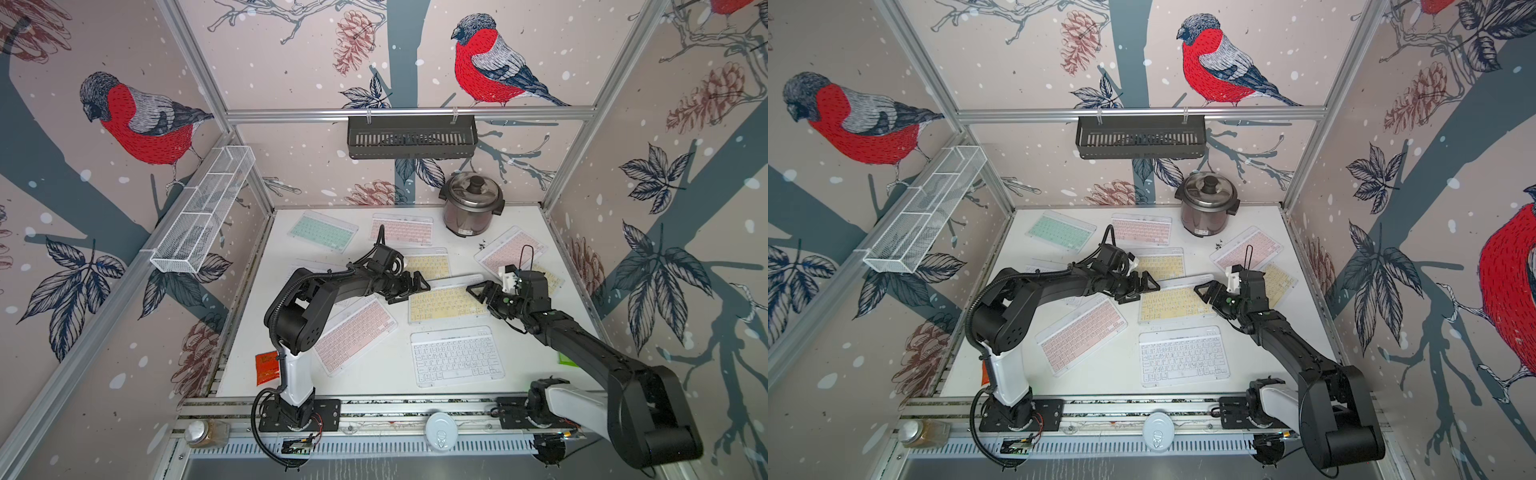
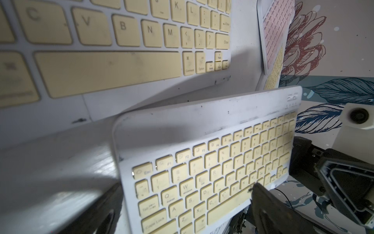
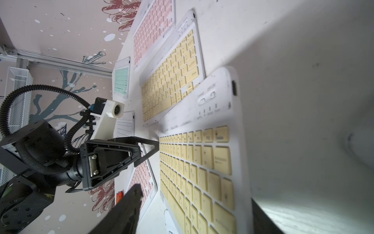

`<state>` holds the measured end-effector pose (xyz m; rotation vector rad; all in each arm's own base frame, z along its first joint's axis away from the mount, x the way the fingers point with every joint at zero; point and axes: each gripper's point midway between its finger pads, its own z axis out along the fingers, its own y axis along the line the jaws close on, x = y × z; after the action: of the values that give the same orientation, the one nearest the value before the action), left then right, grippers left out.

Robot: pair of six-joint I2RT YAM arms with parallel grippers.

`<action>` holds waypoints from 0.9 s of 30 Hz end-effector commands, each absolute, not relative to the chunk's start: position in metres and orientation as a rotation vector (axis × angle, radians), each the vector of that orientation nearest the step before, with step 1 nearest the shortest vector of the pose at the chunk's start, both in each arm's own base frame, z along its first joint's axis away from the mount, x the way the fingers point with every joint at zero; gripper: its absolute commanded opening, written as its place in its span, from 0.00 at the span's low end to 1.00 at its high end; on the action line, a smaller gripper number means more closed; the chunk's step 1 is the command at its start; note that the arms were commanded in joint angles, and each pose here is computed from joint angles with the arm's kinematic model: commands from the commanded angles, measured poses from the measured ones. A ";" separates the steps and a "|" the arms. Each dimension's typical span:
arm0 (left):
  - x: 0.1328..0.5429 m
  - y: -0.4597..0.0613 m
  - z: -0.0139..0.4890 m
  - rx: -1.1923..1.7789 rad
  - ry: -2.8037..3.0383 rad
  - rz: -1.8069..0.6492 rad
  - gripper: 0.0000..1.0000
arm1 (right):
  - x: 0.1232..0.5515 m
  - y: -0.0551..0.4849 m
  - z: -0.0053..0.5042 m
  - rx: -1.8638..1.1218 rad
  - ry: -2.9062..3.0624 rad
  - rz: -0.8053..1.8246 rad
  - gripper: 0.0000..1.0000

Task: Stack the numeric keypads
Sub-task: Pick up the numeric keypad from the center of the board.

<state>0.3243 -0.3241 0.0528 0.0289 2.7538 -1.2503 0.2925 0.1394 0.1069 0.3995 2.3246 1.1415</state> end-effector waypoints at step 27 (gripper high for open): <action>0.378 -0.256 0.173 -0.063 2.528 -1.179 0.98 | 0.371 0.176 0.284 0.090 1.977 1.331 0.01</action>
<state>0.3751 -0.2630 0.1741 -0.0632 2.5179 -1.2100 0.3642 0.1649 0.2528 0.1455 2.0730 1.2561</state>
